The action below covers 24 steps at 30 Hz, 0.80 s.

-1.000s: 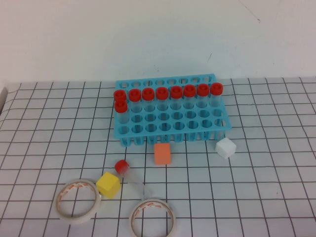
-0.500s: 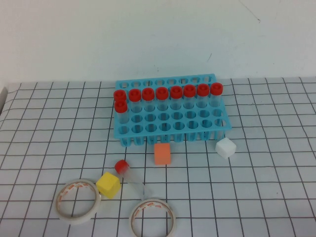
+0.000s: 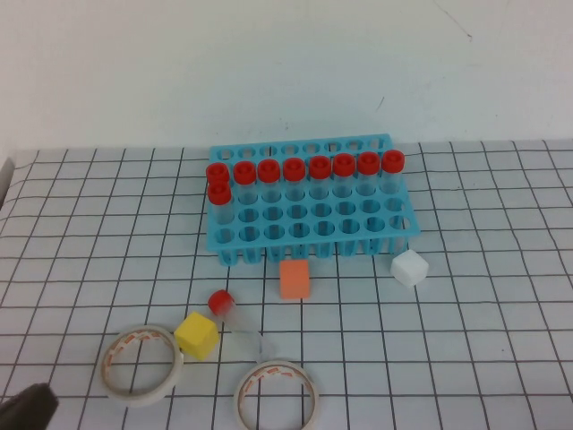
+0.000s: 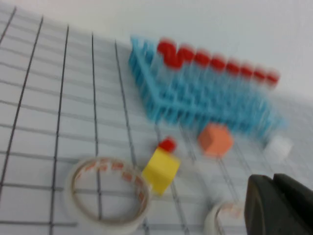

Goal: Place the test tubes

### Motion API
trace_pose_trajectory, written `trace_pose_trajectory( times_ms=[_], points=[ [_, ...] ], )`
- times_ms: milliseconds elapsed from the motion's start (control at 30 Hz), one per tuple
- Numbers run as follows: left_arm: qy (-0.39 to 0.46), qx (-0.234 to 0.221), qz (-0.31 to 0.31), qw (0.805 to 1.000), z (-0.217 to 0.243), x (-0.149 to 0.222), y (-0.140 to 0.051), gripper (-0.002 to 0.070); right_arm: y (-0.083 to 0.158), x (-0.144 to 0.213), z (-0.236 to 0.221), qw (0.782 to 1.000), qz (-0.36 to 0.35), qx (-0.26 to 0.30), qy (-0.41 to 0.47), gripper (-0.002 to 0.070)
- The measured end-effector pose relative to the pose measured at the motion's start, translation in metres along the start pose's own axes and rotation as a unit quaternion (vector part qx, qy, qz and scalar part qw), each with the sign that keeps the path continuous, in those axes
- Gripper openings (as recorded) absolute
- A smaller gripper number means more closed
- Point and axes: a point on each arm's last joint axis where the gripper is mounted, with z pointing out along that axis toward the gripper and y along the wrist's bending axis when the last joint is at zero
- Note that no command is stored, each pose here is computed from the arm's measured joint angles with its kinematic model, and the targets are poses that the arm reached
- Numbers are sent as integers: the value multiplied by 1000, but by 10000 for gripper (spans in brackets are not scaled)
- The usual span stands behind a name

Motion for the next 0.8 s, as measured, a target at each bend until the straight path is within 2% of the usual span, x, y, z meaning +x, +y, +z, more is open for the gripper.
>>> trace_pose_trajectory(
  times_ms=[100, 133, 167, 333, 467, 533, 800],
  points=[
    [89, -14, 69, 994, 13, -22, -11, -2, 0, 1, 0, 1000, 4, -2, 3, -1],
    [155, -18, 104, 982, 27, -36, -16, -1, 0, 1, 0, 1000, 6, -2, 4, -1],
    [186, -20, 115, 976, 36, -41, -16, -1, 0, 1, 0, 1000, 6, -2, 4, -1],
    [302, -17, 172, 938, 76, -66, -16, -1, 0, 1, 0, 1000, 1, -3, 4, -1],
    [354, -23, 209, 911, 102, -74, -17, -1, 0, 1, 0, 1000, -11, -3, 5, -1],
    [374, -24, 228, 899, 110, -73, -24, -1, 0, 1, 0, 1000, -16, -3, 5, -1],
    [411, -40, 305, 858, 137, -66, -71, -1, 0, 2, 0, 1000, -20, -1, 9, -1]
  ],
)
